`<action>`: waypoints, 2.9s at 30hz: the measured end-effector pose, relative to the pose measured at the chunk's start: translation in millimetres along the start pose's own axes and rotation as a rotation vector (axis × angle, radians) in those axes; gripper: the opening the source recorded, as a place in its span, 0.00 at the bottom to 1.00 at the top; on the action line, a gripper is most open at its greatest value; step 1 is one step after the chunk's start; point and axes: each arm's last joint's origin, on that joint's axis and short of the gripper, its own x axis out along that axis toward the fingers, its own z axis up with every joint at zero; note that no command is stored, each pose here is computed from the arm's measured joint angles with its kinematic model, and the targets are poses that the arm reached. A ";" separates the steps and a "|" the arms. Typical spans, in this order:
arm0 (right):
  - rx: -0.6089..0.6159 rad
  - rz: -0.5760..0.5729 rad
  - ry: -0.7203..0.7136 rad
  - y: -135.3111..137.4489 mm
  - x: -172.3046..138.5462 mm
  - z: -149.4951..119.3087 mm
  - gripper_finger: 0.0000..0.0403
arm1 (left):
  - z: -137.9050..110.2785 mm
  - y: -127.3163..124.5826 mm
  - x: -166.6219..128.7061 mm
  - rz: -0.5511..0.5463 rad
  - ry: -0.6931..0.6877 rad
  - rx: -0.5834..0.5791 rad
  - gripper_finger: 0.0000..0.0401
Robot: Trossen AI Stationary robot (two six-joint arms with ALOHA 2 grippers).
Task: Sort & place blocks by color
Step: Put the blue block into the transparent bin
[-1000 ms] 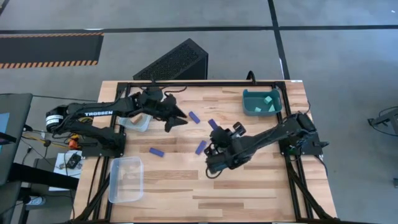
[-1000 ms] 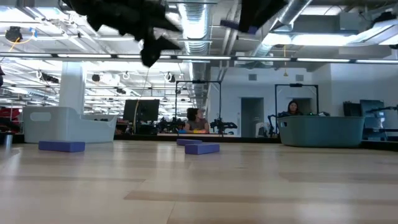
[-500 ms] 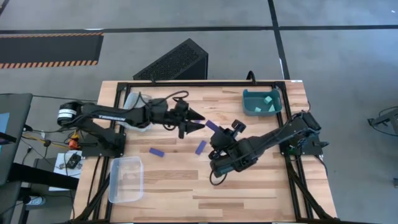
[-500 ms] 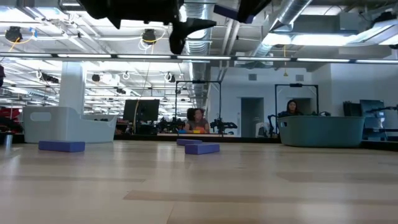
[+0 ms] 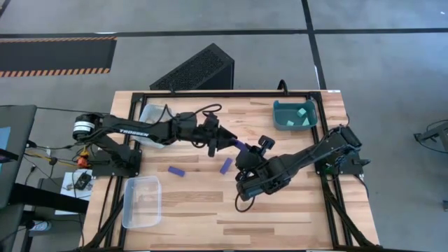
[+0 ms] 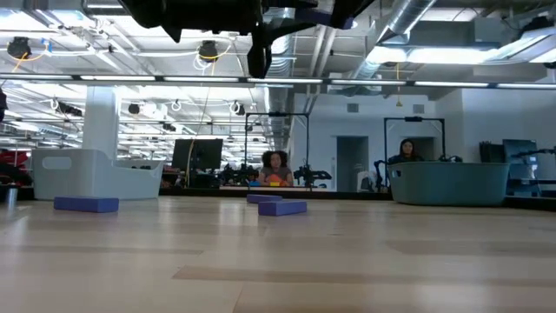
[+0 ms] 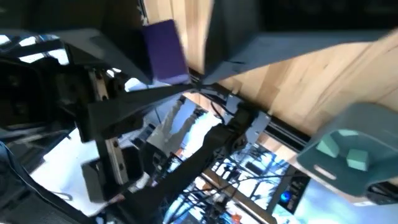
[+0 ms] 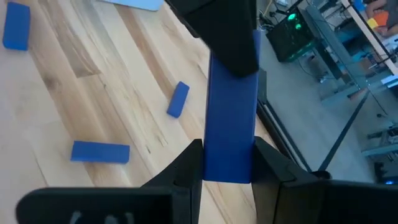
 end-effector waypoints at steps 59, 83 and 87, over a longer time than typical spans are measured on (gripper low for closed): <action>0.479 0.689 0.055 32.1 59.7 36.8 0.59 | -93.0 -112.4 -218.4 0.408 0.924 0.097 0.09; 0.491 0.714 0.145 51.2 104.4 31.4 0.59 | -141.7 -108.7 -229.4 0.405 1.097 -0.065 0.10; 0.432 0.716 0.110 49.3 106.3 33.2 0.59 | -146.2 -110.4 -228.0 0.416 1.109 -0.056 0.10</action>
